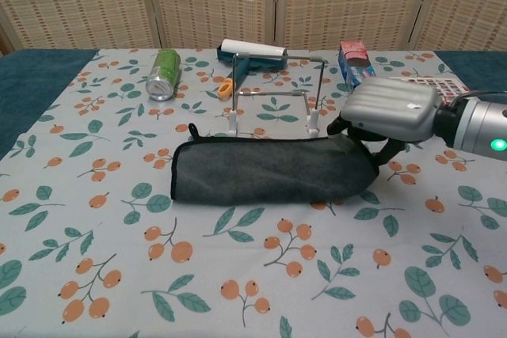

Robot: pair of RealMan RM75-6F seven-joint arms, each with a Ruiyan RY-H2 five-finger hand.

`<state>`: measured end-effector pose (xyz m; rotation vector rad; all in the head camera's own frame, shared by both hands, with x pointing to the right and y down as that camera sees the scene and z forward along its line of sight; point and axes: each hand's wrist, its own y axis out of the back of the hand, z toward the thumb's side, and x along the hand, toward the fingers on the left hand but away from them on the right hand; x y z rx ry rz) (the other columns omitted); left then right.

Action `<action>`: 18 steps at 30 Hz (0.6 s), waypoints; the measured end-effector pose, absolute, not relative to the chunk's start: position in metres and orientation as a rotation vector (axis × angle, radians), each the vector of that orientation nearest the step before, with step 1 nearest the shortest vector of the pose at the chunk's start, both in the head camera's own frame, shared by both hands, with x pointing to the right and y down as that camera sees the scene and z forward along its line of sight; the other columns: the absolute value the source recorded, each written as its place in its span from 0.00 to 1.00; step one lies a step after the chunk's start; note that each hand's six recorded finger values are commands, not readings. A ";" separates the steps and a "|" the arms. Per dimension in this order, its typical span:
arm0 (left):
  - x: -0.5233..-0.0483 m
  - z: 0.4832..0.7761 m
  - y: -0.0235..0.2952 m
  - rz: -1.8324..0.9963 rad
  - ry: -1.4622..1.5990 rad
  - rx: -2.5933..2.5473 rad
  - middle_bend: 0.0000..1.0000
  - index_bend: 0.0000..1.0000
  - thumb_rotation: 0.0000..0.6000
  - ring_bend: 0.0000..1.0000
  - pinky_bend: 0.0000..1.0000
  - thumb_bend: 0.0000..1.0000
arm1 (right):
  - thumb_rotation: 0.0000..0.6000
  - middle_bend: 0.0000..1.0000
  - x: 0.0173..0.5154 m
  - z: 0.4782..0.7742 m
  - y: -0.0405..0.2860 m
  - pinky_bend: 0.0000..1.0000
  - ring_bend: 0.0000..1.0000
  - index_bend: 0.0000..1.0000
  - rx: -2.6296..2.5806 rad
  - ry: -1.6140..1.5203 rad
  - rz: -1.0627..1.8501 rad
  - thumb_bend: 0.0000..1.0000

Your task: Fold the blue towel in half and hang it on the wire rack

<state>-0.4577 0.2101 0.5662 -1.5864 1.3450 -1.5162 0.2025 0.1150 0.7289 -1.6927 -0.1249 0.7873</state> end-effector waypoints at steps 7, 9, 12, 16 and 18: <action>-0.459 0.562 0.209 -1.506 1.354 -1.572 0.00 0.00 1.00 0.00 0.00 0.00 | 1.00 0.91 0.195 0.694 0.105 1.00 0.87 0.80 -1.697 -0.255 0.721 0.53; -0.459 0.562 0.209 -1.508 1.353 -1.571 0.00 0.00 1.00 0.00 0.00 0.00 | 1.00 0.91 0.192 0.680 0.102 1.00 0.87 0.80 -1.693 -0.296 0.698 0.54; -0.460 0.561 0.210 -1.506 1.353 -1.570 0.00 0.00 1.00 0.00 0.00 0.00 | 1.00 0.91 0.186 0.658 0.097 1.00 0.87 0.80 -1.677 -0.352 0.666 0.55; -0.460 0.559 0.210 -1.498 1.361 -1.567 0.00 0.00 1.00 0.00 0.00 0.00 | 1.00 0.91 0.178 0.626 0.089 1.00 0.87 0.80 -1.645 -0.422 0.631 0.56; -0.460 0.558 0.210 -1.495 1.364 -1.573 0.00 0.00 1.00 0.00 0.00 0.00 | 1.00 0.91 0.172 0.609 0.084 1.00 0.87 0.80 -1.615 -0.457 0.619 0.58</action>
